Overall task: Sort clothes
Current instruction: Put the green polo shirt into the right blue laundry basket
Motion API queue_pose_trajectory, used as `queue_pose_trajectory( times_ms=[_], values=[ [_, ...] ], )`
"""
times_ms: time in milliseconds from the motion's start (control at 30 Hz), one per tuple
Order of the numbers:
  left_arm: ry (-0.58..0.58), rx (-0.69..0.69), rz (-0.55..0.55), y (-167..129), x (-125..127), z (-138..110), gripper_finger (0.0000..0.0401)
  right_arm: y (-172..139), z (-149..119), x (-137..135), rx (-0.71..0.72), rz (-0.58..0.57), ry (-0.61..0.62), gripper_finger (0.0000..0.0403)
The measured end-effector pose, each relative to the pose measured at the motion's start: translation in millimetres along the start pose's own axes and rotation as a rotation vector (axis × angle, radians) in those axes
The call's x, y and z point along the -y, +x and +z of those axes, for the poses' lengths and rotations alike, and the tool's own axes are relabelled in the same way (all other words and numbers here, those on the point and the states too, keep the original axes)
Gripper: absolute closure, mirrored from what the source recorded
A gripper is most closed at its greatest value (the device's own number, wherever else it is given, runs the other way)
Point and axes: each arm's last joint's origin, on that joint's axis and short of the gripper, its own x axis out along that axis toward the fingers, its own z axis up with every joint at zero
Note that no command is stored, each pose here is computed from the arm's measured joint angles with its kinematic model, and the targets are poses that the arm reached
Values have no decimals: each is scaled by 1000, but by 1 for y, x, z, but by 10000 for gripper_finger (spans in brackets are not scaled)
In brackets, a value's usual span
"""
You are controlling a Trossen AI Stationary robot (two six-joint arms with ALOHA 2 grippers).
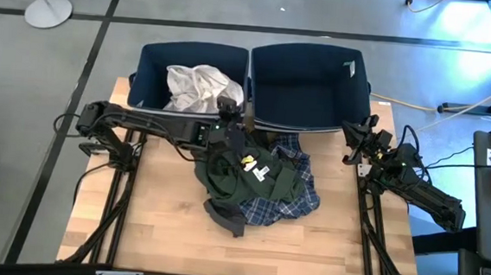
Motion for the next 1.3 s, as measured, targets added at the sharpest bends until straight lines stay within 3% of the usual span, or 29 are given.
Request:
queue_pose_trajectory(
  times_ms=[167,233,567,833,1000,1300],
  values=[
    [-110,41,-47,-3,-12,-6,381,0,0,0,-2,0,0,384],
    [-195,56,-49,-6,-25,-12,395,0,0,0,-3,0,0,384],
    [-660,-15,-167,-8,-88,-83,395,0,-1,0,-8,0,0,384],
    [-751,-184,-211,5,-96,-117,398,0,-1,0,-8,-2,0,384],
    [-807,-131,-227,7,-101,-115,367,0,-1,0,-9,-2,0,384],
    [-812,-10,-381,-4,-101,-110,255,0,-3,-1,-37,39,-2,384]
  ],
)
